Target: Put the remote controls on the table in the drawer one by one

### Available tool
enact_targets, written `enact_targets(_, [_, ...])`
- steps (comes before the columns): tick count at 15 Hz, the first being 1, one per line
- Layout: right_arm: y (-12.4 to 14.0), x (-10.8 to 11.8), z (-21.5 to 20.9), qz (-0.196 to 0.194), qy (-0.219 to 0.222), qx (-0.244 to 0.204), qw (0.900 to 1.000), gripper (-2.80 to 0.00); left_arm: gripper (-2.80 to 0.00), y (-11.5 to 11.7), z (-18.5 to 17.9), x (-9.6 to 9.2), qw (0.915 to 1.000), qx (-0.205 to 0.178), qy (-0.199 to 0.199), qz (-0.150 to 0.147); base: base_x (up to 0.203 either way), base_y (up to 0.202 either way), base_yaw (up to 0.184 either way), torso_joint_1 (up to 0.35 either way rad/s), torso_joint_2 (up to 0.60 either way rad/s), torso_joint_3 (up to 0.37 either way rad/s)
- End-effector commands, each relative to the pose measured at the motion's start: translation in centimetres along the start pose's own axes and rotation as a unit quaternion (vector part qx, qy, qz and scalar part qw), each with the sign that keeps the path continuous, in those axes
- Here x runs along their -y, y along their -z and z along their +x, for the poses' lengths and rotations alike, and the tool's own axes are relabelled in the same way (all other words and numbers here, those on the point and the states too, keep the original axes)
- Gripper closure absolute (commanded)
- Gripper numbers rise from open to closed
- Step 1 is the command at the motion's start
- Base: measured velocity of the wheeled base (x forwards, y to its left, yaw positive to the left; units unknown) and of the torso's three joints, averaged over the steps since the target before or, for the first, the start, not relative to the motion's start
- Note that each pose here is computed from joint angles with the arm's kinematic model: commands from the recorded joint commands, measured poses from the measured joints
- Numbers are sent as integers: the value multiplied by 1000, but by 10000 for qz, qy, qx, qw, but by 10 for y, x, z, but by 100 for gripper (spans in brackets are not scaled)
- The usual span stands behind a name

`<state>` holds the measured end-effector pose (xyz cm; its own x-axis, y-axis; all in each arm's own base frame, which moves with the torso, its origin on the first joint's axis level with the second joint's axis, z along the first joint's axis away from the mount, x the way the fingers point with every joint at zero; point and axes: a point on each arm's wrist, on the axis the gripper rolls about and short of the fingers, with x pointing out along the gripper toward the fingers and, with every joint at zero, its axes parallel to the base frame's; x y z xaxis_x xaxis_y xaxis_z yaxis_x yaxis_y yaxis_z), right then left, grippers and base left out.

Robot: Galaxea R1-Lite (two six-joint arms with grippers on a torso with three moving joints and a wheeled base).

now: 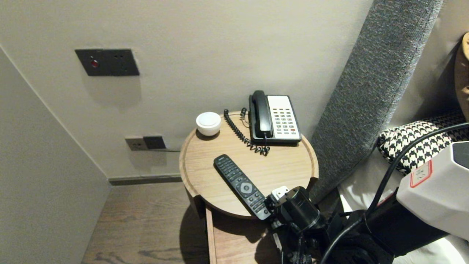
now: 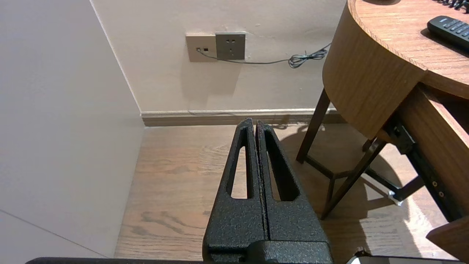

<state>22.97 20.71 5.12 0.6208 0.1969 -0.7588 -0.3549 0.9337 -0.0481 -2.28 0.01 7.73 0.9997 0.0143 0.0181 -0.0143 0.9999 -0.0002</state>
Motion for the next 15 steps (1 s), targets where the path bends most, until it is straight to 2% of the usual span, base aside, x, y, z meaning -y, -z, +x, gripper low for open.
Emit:
enact_targets(1, [0,0,-1,1,-3,14,10000,-280,0,0,0,0,10000,2,-5,0,0,0,0,0,0,0])
enact_targets(8, [1,-1,-2,-11,-11,10,10000,-280,0,0,0,0,10000,2,-5,0,0,0,0,0,0,0])
enact_targets(11, [-5,0,-34,16,-189,370,9991,-280,0,0,0,0,10000,2,-5,0,0,0,0,0,0,0])
enact_targets(12, [-5,0,-34,6,-195,365,9991,0,0,0,0,0,10000,2,-5,0,0,0,0,0,0,0])
enact_targets(14, [-4,1,-38,4,-171,386,9991,0,0,0,0,0,10000,2,-5,0,0,0,0,0,0,0])
enact_targets(15, [-6,4,-51,48,-186,552,9983,0,0,0,0,0,10000,2,-5,0,0,0,0,0,0,0])
